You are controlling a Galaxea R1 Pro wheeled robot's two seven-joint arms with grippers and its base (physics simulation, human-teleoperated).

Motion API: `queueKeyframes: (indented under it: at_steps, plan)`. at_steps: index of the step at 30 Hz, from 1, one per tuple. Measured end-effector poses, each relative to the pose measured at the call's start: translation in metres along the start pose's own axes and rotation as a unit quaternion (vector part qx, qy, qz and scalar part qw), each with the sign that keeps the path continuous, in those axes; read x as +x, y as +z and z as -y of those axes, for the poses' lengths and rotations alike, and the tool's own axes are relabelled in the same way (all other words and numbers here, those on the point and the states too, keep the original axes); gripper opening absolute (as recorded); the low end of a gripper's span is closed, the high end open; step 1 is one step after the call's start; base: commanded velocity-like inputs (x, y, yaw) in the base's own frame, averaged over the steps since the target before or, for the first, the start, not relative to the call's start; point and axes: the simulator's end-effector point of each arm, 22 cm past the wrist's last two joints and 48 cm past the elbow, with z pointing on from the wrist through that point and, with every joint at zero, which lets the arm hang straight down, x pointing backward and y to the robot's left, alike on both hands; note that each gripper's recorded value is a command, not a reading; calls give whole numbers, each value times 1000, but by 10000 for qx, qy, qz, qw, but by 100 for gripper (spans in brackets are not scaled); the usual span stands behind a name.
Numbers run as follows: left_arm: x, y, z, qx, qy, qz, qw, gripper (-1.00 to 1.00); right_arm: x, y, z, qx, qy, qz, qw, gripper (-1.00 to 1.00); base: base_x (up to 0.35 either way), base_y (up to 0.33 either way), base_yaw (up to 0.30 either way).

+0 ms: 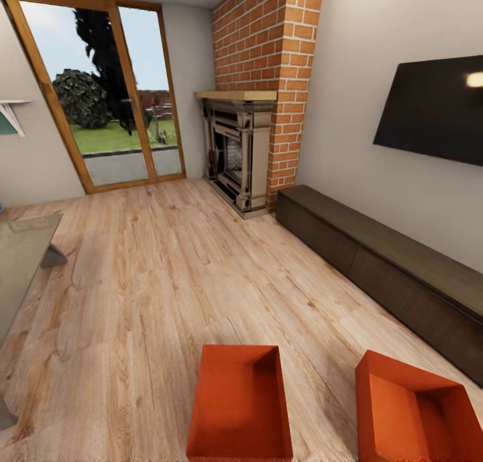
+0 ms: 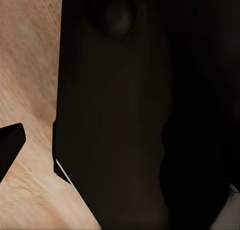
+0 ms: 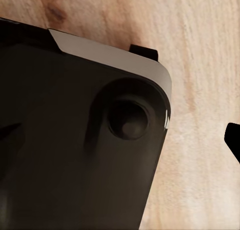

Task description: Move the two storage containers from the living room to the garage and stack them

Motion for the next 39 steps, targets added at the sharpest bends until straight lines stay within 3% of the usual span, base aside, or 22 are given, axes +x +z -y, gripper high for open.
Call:
queueKeyframes:
  at_steps: [24, 39]
  plan:
    - [15, -1, -2, -28, -18, -193, 9998, 100, 15, 1, -3, -35, 17, -182, 9998, 100, 0, 0, 0]
    - [27, -1, 17, 80, -97, -328, 9994, 100, 24, 1, -4, -40, 20, -302, 9995, 100, 0, 0, 0]
